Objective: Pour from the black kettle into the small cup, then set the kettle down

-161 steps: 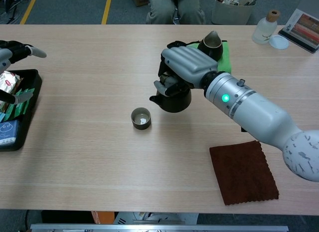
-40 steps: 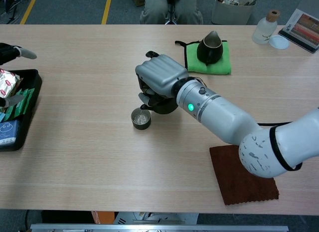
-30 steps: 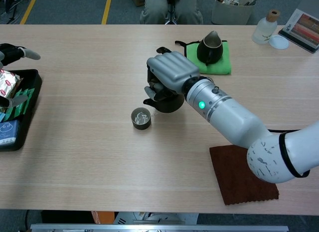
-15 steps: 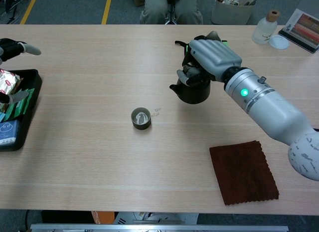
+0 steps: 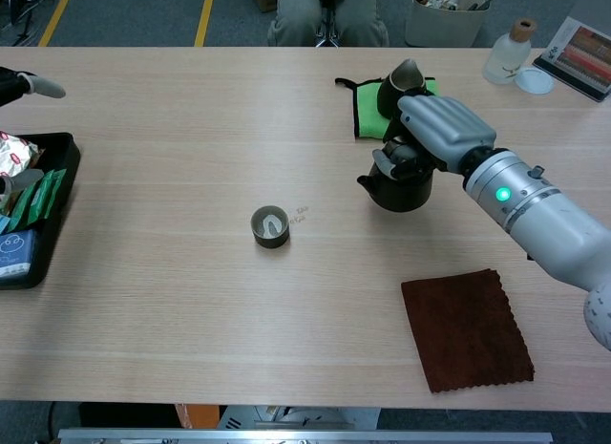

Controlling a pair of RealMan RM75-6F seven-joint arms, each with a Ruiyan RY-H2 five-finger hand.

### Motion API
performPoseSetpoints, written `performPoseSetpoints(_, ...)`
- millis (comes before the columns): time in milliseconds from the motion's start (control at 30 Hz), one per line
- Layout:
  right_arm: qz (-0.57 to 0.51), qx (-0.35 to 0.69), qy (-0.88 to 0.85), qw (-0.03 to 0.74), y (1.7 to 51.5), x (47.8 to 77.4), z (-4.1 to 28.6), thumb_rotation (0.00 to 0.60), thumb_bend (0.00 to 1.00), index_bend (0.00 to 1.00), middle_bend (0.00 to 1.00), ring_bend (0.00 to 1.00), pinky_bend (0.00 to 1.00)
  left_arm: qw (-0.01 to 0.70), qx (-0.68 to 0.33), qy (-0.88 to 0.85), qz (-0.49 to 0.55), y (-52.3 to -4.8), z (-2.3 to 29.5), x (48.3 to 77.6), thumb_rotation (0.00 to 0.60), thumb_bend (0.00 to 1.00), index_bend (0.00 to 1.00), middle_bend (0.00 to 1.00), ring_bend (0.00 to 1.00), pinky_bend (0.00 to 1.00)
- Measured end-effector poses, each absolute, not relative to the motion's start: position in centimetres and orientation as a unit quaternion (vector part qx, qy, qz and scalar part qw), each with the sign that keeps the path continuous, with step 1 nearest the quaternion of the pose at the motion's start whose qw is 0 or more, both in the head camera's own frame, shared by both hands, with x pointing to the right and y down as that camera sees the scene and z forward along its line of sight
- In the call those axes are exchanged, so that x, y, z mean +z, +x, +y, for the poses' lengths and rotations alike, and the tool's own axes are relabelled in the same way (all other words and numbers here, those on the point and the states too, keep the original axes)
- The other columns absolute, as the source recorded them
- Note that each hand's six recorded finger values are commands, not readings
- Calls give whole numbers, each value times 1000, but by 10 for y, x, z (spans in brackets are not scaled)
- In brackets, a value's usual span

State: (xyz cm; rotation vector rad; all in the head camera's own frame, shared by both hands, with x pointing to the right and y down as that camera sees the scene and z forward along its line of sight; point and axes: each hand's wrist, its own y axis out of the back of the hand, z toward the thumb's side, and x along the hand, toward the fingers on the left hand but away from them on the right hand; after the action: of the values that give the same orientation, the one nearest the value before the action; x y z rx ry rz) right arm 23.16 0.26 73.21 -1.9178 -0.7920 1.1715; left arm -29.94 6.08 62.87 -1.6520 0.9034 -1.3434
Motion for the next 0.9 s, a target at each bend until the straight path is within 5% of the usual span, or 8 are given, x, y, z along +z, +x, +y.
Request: performPoseSetpoints(900,-304,476,-742,360,250,767,16,600,445,1000,958,940,81,396,-538,-655,353,-301,63,636,600,271,141,132,90,89)
